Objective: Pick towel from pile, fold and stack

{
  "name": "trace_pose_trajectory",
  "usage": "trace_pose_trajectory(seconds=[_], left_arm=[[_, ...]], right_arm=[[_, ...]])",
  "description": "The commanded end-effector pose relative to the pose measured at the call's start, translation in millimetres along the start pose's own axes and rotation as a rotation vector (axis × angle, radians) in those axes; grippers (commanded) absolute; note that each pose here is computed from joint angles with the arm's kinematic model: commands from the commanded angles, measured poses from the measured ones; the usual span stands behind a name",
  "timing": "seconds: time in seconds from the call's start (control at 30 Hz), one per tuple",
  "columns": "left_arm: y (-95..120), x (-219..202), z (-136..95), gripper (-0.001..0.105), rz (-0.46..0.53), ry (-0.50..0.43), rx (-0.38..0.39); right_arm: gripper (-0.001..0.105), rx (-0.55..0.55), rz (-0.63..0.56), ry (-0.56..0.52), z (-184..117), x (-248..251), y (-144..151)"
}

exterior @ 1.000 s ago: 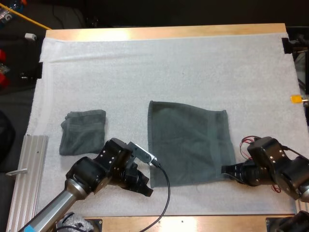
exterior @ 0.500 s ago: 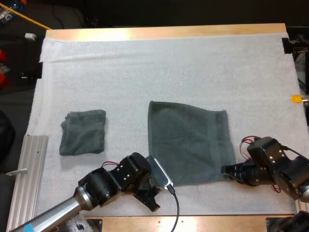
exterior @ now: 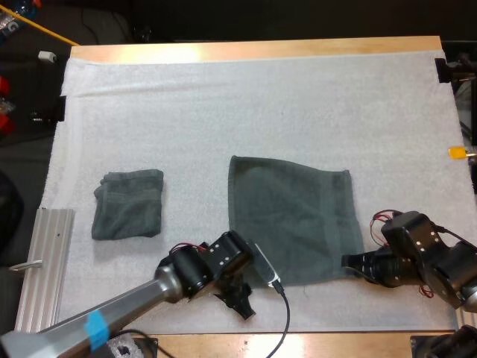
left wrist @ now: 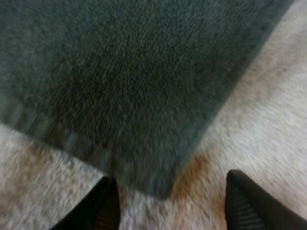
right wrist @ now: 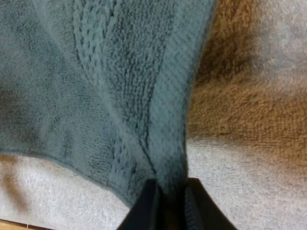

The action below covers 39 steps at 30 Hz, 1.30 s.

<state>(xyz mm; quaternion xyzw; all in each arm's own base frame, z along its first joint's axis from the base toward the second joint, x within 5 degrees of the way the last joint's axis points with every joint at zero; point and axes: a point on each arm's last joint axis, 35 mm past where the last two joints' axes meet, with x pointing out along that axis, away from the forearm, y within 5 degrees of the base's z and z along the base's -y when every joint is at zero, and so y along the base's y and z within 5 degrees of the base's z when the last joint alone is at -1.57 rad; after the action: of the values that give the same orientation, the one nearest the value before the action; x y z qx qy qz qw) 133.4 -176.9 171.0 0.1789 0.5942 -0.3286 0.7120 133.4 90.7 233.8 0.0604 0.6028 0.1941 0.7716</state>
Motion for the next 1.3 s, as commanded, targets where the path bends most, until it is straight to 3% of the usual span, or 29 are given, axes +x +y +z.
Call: trace_pose_trajectory(seconds=[0.0, 0.4, 0.7, 0.8, 1.03, 1.27], left_arm=[[-1, 6, 2, 0.047, 0.016, -0.004, 0.007], [3, 47, 0, 0.044, 0.042, 0.137, -0.006], [2, 40, 7, 0.006, 0.043, 0.143, -0.006], [-1, 31, 14, 0.000, 0.039, 0.122, -0.006], [-8, -16, 31, 0.000, 0.021, 0.025, 0.002], [-11, -63, 20, 0.000, 0.012, 0.004, 0.012]], right_arm=[[0.000, 0.000, -0.002, 0.001, 0, -1, 0], [0.000, 0.000, -0.002, 0.001, 0, -1, 0], [0.000, 0.000, -0.002, 0.001, 0, -1, 0], [0.000, 0.000, -0.002, 0.001, 0, -1, 0], [0.000, -0.016, -0.002, 0.001, 0, -1, 0], [0.000, -0.005, 0.039, -0.016, -4, -12, 3]])
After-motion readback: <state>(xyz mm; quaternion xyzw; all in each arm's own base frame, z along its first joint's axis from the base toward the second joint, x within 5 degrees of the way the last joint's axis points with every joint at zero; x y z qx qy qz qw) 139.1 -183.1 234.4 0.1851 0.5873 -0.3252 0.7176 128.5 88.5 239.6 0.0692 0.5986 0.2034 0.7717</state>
